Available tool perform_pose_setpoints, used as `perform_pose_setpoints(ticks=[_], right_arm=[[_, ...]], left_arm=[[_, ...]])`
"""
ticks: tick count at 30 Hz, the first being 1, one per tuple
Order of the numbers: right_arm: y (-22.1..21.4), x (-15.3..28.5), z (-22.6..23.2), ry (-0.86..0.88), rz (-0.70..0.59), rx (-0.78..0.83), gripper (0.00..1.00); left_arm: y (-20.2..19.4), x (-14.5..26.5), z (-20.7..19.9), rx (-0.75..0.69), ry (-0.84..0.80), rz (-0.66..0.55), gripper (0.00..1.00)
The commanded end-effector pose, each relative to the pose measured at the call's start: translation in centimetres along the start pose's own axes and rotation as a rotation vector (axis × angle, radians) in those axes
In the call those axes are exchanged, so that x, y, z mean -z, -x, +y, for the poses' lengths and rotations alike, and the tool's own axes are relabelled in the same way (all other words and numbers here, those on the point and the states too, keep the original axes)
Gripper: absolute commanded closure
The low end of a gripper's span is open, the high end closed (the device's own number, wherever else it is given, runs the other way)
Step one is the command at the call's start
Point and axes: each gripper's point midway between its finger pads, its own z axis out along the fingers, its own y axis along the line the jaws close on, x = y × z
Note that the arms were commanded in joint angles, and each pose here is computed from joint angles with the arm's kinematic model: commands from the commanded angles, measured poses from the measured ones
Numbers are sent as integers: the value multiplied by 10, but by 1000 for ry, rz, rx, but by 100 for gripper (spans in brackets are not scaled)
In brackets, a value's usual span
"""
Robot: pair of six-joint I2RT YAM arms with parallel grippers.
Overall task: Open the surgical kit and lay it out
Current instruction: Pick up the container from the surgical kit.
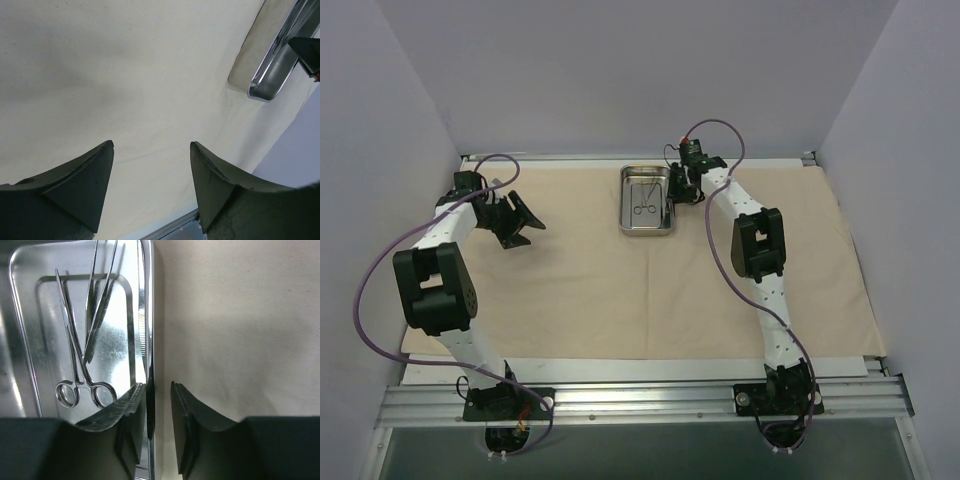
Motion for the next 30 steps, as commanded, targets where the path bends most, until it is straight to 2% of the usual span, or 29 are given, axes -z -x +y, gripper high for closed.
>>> perform_pose_setpoints(ticks=[1,5,6,7,15,22,30], right_arm=[[6,4,-1,-14,-8,-2,76],[10,5,0,-9,-16,1,89],[13,6,0,-9,-21,1,97],[15,8,1,-5,-26,2,99],[43,65,10,26,-35,-105,100],[-15,97,-11,-88,208,-194,100],[-42,130,-31,-133,300,-212,100]], left_arm=[[5,12,-13,-45,-41,-26,29],[6,15,-16,-51,-43,-25,29],[6,16,-17,-50,-45,-24,29],[6,16,-17,-49,-44,-26,29],[4,19,-21,-52,-53,-15,30],[7,11,-25,-18,-85,4,30],[4,2,-20,10,-91,27,30]])
